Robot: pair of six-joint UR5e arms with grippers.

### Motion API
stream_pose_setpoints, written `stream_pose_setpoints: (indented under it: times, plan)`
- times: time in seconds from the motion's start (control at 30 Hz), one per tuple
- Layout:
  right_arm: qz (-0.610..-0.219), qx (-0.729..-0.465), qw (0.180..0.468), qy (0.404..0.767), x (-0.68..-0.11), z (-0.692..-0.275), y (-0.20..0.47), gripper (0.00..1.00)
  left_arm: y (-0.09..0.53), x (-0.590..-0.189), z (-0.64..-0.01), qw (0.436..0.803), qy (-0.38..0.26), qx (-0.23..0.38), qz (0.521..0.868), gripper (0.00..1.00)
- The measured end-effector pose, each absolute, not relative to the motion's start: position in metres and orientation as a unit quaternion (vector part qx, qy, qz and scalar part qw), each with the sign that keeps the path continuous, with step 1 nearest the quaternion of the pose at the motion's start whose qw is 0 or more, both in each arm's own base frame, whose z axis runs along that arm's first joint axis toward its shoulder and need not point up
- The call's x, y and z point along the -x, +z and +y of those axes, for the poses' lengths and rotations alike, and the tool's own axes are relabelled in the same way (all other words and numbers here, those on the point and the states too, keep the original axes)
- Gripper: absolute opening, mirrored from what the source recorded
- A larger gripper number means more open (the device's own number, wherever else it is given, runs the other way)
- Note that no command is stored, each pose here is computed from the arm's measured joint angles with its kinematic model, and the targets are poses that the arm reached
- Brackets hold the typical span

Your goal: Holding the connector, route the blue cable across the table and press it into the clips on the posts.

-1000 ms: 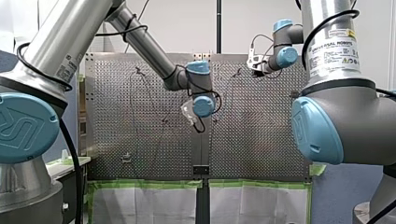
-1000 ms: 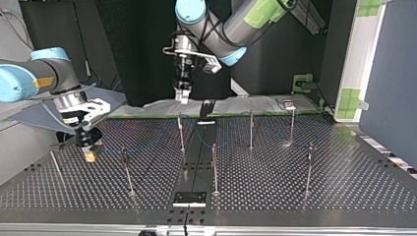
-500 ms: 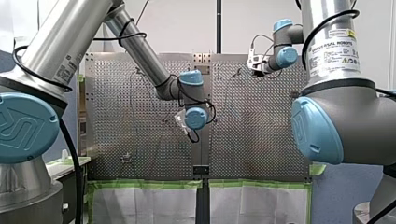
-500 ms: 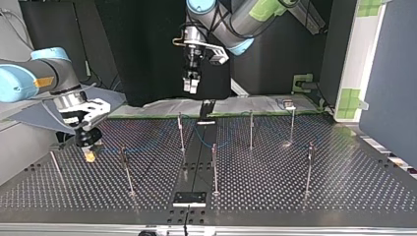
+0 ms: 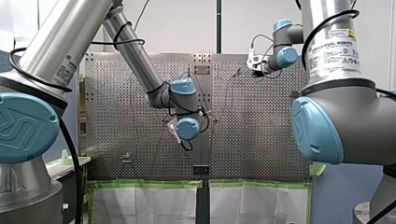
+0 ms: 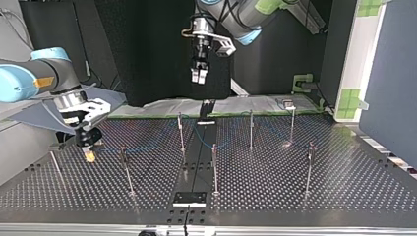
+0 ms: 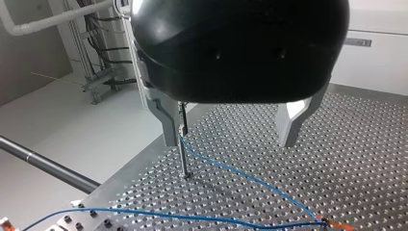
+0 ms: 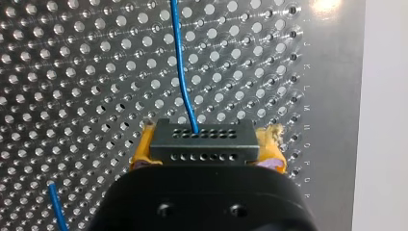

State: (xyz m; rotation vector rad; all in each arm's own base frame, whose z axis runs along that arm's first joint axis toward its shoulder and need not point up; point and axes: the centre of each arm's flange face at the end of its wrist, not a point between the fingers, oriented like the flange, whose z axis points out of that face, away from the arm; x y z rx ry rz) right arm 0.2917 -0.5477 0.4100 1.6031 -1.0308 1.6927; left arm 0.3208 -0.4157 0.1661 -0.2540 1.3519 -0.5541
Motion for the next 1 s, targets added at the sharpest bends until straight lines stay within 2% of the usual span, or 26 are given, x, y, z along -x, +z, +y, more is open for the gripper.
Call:
stream_pose_setpoints:
  times: [0.2,1.0]
  plan:
    - [-0.387,-0.601,0.292,0.635,-0.291,-0.548,0.41,0.0,0.153,-0.309,-0.404,0.735,-0.249,0.113,0.62,1.0]
    - [-0.392,-0.6,0.294,0.632,-0.291,-0.547,0.409,0.0,0.1,-0.253,-0.35,0.699,-0.202,0.084,0.68,1.0]
